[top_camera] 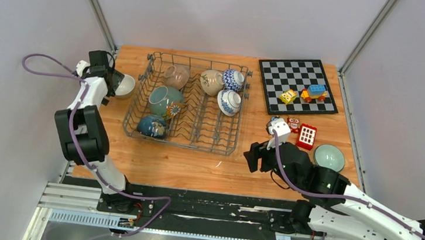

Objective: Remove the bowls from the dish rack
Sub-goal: Place the bowl at the center of the board, then pick up the bowl from the dish rack.

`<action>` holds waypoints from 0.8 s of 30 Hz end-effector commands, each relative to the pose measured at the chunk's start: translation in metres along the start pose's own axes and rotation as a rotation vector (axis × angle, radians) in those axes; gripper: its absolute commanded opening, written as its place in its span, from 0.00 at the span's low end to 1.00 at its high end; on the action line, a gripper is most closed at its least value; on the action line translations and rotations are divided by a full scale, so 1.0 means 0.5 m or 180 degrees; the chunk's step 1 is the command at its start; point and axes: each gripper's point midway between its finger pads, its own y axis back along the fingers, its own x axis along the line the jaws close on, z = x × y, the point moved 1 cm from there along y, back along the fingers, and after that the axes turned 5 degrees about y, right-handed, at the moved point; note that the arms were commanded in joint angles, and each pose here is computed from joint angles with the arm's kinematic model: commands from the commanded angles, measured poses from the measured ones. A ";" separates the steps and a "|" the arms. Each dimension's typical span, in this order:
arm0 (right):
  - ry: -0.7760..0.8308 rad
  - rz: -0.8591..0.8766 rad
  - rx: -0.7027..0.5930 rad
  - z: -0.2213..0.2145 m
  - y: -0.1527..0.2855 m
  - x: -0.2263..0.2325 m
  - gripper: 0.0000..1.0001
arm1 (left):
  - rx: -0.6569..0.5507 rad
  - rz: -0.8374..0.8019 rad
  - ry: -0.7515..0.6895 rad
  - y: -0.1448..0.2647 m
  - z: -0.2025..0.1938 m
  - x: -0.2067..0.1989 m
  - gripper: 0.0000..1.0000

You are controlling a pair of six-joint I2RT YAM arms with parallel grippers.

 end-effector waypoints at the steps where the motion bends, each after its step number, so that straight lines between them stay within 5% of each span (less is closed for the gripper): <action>1: 0.0075 -0.0014 -0.0099 0.048 0.007 0.000 0.73 | -0.0115 -0.0228 -0.0119 0.089 0.025 0.008 0.98; 8: 0.0207 0.0033 -0.0131 0.133 -0.019 0.037 0.72 | -0.0421 -0.1227 -0.0827 0.306 -0.005 -0.080 1.00; 16: -0.0096 -0.0247 -0.0094 0.222 -0.088 0.005 0.71 | -0.0053 -0.3037 -0.1937 0.565 -0.254 -0.219 1.00; 24: -0.0999 -0.0257 0.0001 0.228 -0.252 -0.090 0.65 | 0.0923 -0.3685 -0.2392 0.561 -0.441 -0.288 1.00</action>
